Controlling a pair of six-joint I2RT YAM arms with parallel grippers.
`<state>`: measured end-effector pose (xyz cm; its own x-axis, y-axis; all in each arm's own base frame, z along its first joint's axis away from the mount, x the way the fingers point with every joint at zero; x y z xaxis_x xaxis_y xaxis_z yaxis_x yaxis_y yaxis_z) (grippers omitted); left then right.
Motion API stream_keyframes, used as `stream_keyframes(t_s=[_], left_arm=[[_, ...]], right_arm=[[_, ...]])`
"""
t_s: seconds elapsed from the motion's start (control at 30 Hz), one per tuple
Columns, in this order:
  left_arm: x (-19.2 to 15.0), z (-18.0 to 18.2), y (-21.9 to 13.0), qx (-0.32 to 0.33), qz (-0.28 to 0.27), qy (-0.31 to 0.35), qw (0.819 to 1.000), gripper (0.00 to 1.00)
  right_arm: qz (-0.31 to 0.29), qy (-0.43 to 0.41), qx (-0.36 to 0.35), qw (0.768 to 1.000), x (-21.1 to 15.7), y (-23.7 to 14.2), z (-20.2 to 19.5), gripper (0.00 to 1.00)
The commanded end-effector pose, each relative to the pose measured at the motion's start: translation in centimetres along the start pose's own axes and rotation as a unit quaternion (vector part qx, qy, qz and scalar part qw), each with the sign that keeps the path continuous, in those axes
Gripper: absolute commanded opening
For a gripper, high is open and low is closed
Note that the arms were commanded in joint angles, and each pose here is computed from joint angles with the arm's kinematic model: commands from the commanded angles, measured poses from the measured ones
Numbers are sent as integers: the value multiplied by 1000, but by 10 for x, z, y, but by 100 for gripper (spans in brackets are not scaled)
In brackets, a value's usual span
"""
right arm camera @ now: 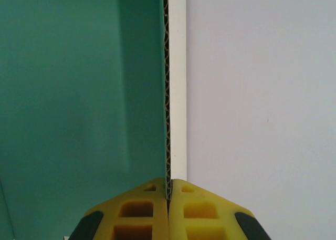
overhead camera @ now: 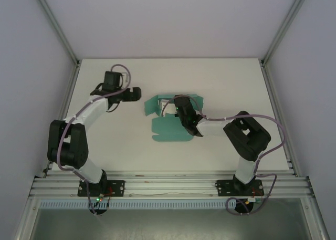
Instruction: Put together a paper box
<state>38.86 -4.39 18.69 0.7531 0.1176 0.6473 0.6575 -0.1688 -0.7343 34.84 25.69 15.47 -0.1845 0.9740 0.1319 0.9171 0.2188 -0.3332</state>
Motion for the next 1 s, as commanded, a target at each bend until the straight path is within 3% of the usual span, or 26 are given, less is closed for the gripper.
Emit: stream_keyframes(t_s=[0.0,0.1,0.3,0.83,0.97], left_arm=[[-8,-8,20,-46,20,-9,999,98],[-26,-32,28,-123,23,31,992,92],[-52,-72,31,-170,-12,109,979,88],[-71,-93,52,-173,-91,176,965,81],[-83,-94,52,-134,-111,204,963,76]], right_arm=[[-5,9,-8,1000,1,-5,-6,0],[-1,12,-10,1000,2,-3,-7,0],[-4,11,-9,1000,3,-3,-7,0],[-32,2,30,999,10,-16,0,0],[-25,-15,44,999,5,-22,10,0]])
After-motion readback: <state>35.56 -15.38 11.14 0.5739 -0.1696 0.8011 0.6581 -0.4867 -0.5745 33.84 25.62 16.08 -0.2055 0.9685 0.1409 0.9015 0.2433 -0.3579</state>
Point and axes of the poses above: each hand's point on the last joint's axis, 136 mm out from that joint toward the fingers, its own y axis out along the fingers, its own z axis along the line the jaws close on, x = y × z, the point moved 7 cm from there along -y, back along the fingers, and after that the axes turned 2 degrees about y, right-handed, at the moved point
